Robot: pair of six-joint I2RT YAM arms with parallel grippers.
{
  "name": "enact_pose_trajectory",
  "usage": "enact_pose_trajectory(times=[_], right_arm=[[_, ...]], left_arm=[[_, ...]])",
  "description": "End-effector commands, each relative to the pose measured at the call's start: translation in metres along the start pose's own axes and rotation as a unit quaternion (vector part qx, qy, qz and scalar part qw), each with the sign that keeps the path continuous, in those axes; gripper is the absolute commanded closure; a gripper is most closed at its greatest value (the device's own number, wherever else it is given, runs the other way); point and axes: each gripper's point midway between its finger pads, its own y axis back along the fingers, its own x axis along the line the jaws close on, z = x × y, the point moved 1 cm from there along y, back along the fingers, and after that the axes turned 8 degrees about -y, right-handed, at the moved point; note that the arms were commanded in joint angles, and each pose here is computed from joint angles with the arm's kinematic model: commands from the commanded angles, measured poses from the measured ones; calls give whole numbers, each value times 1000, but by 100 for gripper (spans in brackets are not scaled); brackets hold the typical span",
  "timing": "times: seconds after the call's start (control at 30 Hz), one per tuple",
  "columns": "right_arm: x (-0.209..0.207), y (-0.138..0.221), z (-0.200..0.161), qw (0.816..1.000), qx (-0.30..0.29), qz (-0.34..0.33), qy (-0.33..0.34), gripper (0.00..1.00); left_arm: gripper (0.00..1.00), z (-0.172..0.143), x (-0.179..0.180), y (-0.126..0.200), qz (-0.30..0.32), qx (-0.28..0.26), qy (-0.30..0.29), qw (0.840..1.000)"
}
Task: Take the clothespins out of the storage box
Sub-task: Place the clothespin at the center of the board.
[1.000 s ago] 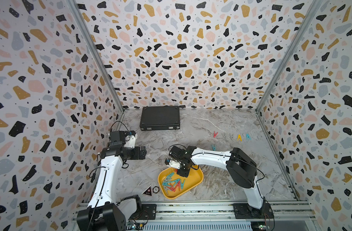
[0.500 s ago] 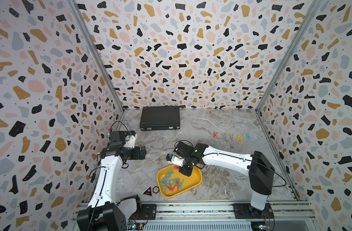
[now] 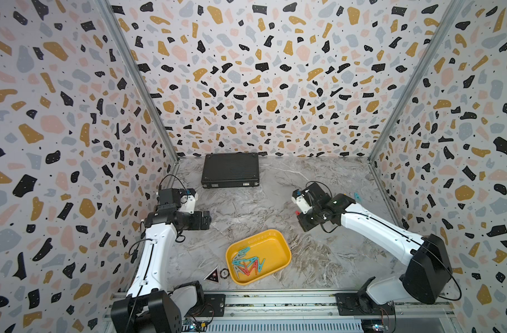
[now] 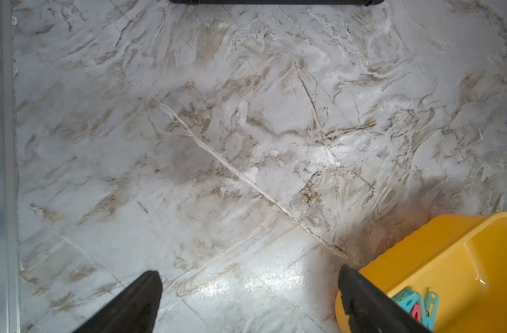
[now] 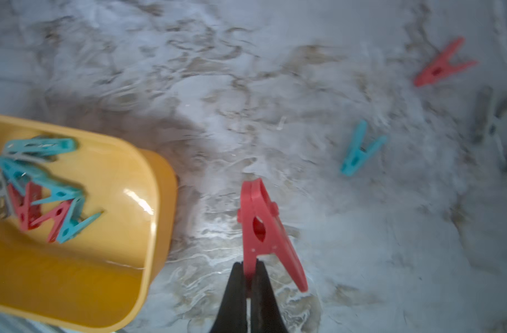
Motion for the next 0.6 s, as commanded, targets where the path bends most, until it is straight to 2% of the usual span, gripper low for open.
enact_pose_trajectory(times=[0.0, 0.13, 0.27, 0.57], right_arm=[[-48, 1, -9, 992, 9, -37, -123, 100], [-91, -16, -12, 975, 27, -40, -217, 100], [-118, -41, -13, 961, 50, -55, -267, 100], [-132, -86, -1, 948, 75, -51, -304, 100]], left_arm=[[0, 0, -1, 0, -8, 1, -2, 1000], [0, 0, -1, 0, -7, 0, -3, 1000], [0, 0, -1, 1, -4, -1, -3, 1000], [0, 1, -1, 2, -3, -4, -4, 1000]])
